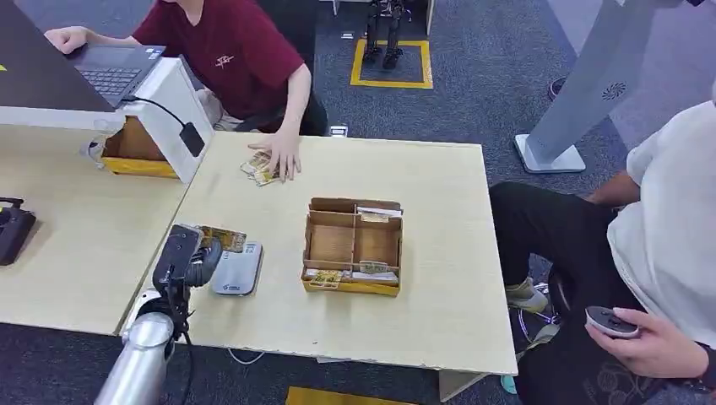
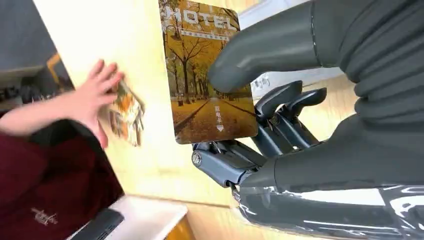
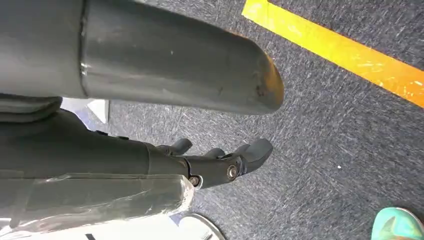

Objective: Pass the card to the sensor for recognition and then transmit it.

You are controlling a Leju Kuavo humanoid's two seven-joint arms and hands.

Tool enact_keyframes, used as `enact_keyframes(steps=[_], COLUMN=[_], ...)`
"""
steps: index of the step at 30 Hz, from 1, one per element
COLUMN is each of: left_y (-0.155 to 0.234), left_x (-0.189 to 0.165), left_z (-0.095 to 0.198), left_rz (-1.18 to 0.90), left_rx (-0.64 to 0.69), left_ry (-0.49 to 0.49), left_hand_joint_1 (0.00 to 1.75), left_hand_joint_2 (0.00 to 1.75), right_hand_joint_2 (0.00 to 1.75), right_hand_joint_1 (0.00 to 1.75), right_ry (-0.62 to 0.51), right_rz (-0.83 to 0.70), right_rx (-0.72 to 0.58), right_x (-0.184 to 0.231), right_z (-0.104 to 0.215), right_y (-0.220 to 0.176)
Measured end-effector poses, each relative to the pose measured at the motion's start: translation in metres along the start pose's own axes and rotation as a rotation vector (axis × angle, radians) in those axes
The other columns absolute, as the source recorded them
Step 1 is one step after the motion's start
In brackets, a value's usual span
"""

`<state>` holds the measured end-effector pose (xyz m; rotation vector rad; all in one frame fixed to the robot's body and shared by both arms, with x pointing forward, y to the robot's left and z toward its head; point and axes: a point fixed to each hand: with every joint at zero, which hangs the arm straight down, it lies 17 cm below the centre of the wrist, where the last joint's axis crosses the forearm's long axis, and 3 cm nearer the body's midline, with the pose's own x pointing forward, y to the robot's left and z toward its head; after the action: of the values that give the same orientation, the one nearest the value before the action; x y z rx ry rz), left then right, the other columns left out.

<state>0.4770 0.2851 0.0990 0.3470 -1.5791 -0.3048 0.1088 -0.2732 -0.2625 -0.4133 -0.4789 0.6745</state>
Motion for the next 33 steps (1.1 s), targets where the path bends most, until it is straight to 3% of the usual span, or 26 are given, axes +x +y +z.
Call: enact_keyframes(steps=[14, 33], left_y=[0.005, 0.009], left_x=[-0.006, -0.056], left_z=[0.001, 0.011], left_rz=[-0.069, -0.185], left_rx=[0.0, -0.026], left_ry=[0.002, 0.123], left_hand_joint_1=[1.75, 1.75], left_hand_joint_2=[1.75, 1.75], right_hand_joint_2=[0.0, 0.0], right_hand_joint_1=[0.0, 0.0], right_ry=[0.009, -0.01], right_rz=[-0.005, 0.016], right_rx=[0.001, 0.01], right_x=[-0.003, 0.0], right_z=[0.0, 0.001], right_y=[0.0, 0.002])
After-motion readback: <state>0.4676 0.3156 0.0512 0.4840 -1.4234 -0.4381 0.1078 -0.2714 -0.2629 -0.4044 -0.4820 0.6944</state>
